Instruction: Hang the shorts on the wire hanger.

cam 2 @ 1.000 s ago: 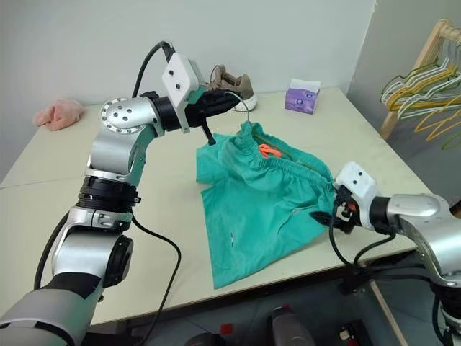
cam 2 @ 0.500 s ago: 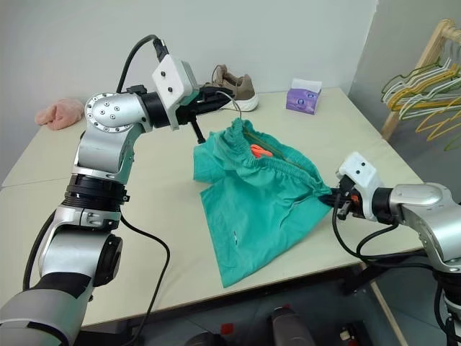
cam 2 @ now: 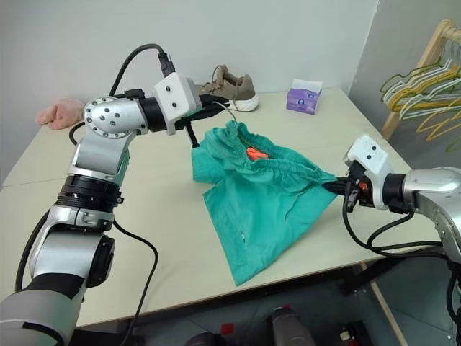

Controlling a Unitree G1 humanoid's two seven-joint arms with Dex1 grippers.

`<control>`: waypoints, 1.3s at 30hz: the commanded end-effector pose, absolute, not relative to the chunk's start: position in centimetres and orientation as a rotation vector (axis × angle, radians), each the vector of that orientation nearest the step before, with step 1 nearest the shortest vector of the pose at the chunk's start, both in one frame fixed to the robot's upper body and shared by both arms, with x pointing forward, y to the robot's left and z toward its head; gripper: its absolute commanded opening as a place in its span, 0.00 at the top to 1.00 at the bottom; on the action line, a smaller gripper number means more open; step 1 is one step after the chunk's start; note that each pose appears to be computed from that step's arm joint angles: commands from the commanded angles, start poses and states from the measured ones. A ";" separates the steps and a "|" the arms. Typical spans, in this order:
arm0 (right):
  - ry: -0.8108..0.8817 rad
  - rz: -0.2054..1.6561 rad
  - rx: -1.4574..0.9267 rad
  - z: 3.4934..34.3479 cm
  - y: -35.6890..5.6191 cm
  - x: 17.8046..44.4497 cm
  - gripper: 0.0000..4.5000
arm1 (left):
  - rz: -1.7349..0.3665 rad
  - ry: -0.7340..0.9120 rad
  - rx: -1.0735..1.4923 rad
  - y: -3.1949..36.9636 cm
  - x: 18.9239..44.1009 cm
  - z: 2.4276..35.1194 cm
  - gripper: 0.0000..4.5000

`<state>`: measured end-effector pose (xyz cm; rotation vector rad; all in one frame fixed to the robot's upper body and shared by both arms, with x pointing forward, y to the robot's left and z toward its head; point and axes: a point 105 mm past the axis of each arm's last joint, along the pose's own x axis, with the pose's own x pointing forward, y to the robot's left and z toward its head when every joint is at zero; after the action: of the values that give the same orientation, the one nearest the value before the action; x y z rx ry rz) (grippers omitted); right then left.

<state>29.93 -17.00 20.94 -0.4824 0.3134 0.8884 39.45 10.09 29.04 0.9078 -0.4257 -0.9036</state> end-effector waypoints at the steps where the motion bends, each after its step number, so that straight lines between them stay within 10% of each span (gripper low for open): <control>1: 0.225 0.954 -0.555 21.7 -14.7 30.0 0.99 | -0.911 -0.489 0.893 9.1 38.9 30.3 1.00; 6: 0.173 0.982 -0.600 22.6 -13.7 29.7 0.85 | -0.922 -0.487 0.886 8.8 38.8 29.9 1.00; 13: 0.284 0.920 -0.687 21.5 -16.0 29.3 0.33 | -0.932 -0.490 0.856 8.4 38.8 30.0 1.00; 39: 0.369 0.956 -0.679 18.8 -14.3 34.0 0.33 | -0.948 -0.514 0.812 7.3 38.3 30.8 1.00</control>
<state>33.83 -14.49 17.71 -0.6583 0.4000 0.9461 39.18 7.72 28.56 0.8087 -0.4252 -0.9617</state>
